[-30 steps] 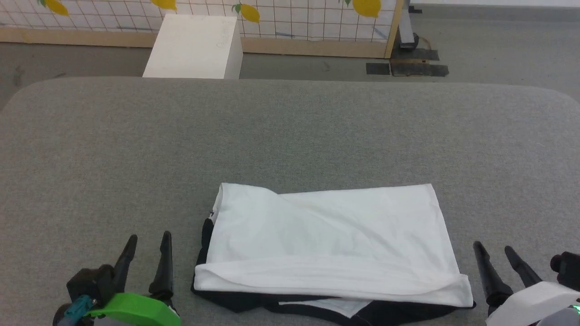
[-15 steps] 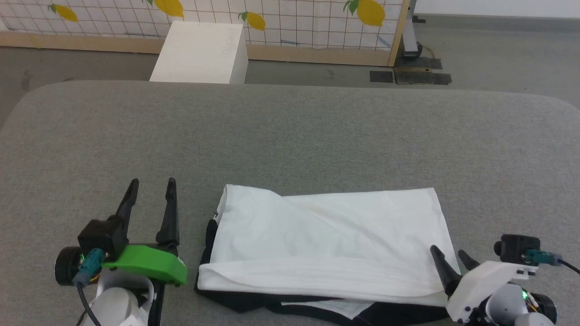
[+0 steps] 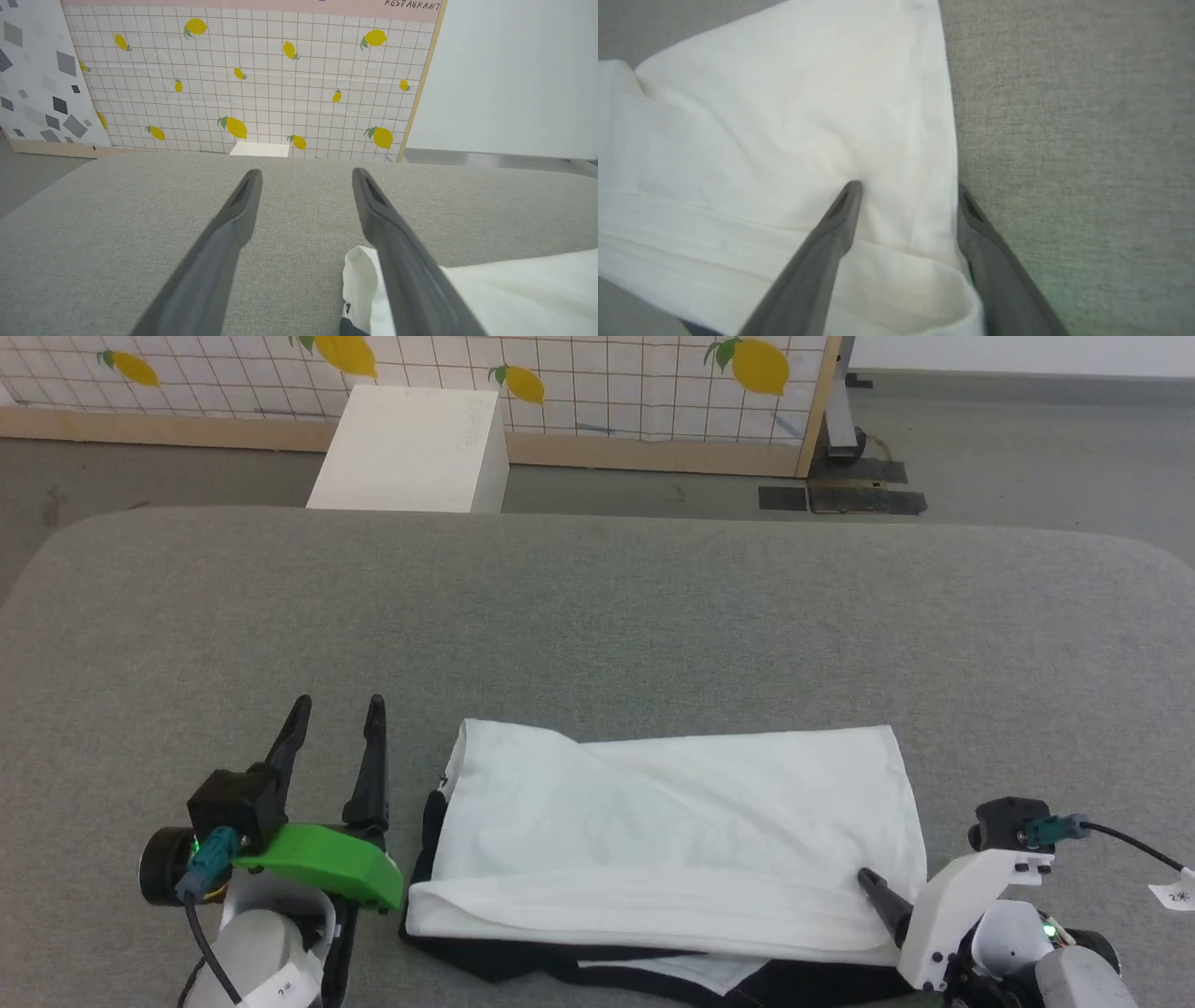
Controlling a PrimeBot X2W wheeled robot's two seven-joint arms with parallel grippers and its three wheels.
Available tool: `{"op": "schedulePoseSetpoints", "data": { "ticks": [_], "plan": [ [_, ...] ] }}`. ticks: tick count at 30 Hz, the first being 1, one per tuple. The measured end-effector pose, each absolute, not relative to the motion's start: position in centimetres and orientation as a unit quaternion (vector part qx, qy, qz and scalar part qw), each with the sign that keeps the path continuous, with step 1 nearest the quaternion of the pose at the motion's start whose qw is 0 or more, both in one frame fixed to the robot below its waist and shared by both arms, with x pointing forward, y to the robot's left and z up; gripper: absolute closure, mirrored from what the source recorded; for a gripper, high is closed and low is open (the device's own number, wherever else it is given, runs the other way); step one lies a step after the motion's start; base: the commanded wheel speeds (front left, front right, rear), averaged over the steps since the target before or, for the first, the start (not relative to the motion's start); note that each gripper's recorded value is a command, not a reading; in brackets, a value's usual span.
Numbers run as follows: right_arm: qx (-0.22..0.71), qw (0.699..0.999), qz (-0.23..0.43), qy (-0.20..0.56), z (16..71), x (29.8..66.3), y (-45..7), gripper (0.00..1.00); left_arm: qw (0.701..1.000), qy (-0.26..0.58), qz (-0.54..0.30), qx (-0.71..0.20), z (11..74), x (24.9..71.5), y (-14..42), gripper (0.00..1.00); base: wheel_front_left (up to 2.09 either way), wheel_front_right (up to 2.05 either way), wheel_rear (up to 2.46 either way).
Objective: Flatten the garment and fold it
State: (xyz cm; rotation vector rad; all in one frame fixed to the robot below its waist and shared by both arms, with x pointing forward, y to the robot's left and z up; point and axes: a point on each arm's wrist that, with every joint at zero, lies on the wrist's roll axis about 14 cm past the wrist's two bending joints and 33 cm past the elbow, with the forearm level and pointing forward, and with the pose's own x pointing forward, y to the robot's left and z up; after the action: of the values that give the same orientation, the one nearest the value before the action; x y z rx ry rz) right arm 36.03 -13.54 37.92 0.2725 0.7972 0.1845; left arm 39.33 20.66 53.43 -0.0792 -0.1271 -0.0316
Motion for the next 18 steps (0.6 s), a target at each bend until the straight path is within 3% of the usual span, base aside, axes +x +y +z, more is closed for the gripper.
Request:
{"op": "schedulePoseSetpoints", "data": {
  "ticks": [2,10,18],
  "plan": [
    [0.136,0.909,0.094,0.383,38.1,36.1,-13.2,1.0,0.997,-0.063,-0.017,-0.043,53.4,39.3,20.6,0.0,0.0,0.0,0.0],
    [0.147,0.925,0.059,0.346,38.9,36.4,-15.1,1.0,0.997,-0.057,-0.011,-0.047,52.9,39.2,20.7,0.0,0.0,0.0,0.0],
    [0.094,0.946,-0.027,0.308,40.4,36.3,-21.5,1.0,0.998,-0.055,-0.008,-0.038,52.8,39.3,20.9,0.0,0.0,0.0,0.0]
  ]
}}
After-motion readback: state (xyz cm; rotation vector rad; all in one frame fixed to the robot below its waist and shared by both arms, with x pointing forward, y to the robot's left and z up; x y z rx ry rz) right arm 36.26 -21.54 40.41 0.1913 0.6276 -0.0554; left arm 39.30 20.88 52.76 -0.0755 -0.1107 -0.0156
